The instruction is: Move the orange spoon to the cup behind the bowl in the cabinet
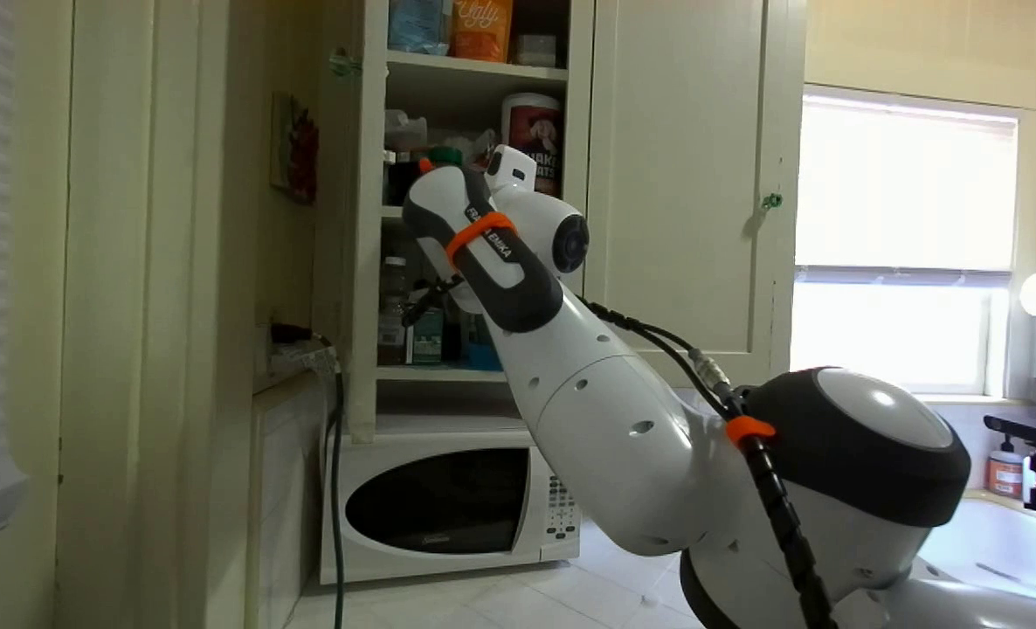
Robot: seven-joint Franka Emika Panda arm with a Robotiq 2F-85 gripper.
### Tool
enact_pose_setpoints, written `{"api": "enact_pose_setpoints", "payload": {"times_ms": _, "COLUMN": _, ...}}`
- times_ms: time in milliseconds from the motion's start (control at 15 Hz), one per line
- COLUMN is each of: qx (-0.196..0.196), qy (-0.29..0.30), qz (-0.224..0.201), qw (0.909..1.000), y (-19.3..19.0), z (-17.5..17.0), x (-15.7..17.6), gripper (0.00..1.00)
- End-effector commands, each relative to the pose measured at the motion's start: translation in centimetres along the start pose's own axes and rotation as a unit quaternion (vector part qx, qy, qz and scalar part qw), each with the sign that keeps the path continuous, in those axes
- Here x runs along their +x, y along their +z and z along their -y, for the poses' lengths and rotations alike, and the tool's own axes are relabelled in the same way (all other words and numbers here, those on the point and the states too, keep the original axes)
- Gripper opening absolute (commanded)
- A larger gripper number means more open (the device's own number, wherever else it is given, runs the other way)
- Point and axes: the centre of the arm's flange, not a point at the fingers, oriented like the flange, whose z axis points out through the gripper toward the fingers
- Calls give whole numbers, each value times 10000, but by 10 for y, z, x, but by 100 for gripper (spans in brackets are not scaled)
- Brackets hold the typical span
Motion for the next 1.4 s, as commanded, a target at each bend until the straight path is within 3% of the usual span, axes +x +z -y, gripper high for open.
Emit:
{"api": "enact_pose_setpoints", "payload": {"times_ms": 0, "qx": 252, "qy": -517, "qz": -30, "qw": 9983, "y": -24, "z": -1, "x": -33, "gripper": 6}}
{"api": "enact_pose_setpoints", "payload": {"times_ms": 667, "qx": 635, "qy": -1361, "qz": 455, "qw": 9876, "y": -38, "z": 16, "x": -79, "gripper": 6}}
{"api": "enact_pose_setpoints", "payload": {"times_ms": 1000, "qx": 524, "qy": -1200, "qz": 718, "qw": 9888, "y": -45, "z": 8, "x": -97, "gripper": 6}}
{"api": "enact_pose_setpoints", "payload": {"times_ms": 1333, "qx": 473, "qy": -872, "qz": 745, "qw": 9923, "y": -50, "z": 2, "x": -95, "gripper": 6}}
